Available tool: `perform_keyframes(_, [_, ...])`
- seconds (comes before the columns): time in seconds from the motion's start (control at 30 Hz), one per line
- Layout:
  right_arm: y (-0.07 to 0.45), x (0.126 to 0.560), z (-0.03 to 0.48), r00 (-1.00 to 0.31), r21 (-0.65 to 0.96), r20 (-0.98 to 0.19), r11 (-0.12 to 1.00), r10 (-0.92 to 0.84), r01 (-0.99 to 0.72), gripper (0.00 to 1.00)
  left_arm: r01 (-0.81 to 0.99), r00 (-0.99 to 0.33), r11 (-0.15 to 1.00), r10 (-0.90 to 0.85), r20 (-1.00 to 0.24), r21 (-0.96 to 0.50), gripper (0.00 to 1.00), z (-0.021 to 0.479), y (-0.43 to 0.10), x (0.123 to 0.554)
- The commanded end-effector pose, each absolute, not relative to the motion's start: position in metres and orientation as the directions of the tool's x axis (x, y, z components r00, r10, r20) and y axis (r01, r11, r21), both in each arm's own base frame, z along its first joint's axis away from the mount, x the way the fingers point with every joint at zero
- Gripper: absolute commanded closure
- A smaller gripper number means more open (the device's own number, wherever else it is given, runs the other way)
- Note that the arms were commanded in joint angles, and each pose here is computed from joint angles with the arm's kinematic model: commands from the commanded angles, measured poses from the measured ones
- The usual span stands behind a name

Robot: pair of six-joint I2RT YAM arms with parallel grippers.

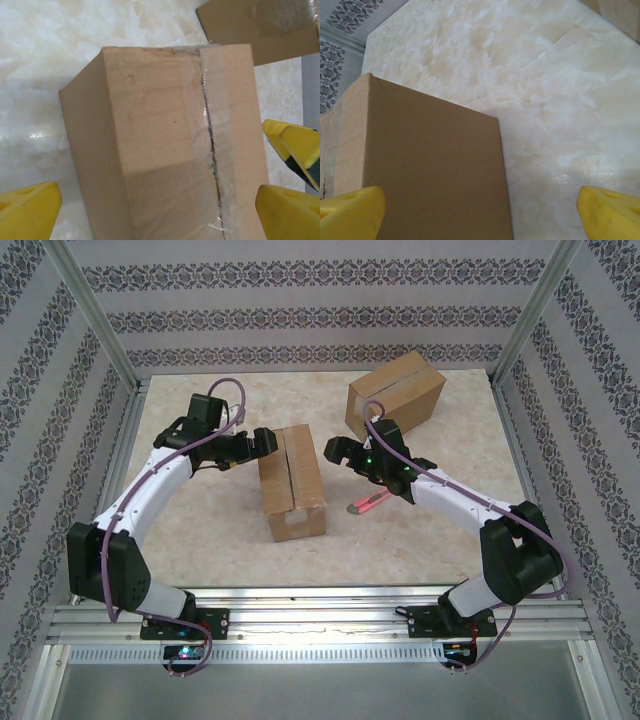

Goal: Unpack the express box

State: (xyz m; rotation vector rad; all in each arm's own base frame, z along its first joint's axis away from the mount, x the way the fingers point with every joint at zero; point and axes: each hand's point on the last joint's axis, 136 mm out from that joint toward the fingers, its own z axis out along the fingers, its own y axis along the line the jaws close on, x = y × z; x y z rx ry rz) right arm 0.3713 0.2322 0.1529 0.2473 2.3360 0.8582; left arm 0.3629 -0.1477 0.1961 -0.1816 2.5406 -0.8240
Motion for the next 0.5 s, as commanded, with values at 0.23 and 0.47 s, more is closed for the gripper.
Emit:
perform_keyframes(0.23, [0.235,0.370,0.145,-0.792,0.627,-0.495,0.778,0.357,-0.042,0.02,0.040,-0.899,0.775,-0.247,-0.361,-0.630,0.00,0.184,-0.159,0.372])
perform_keyframes(0.47, [0.238,0.370,0.141,-0.798,0.632,-0.487,0.774,0.354,-0.043,0.02,0.028,-0.913,0.778,-0.236,-0.333,-0.628,0.00,0.171,-0.160,0.368])
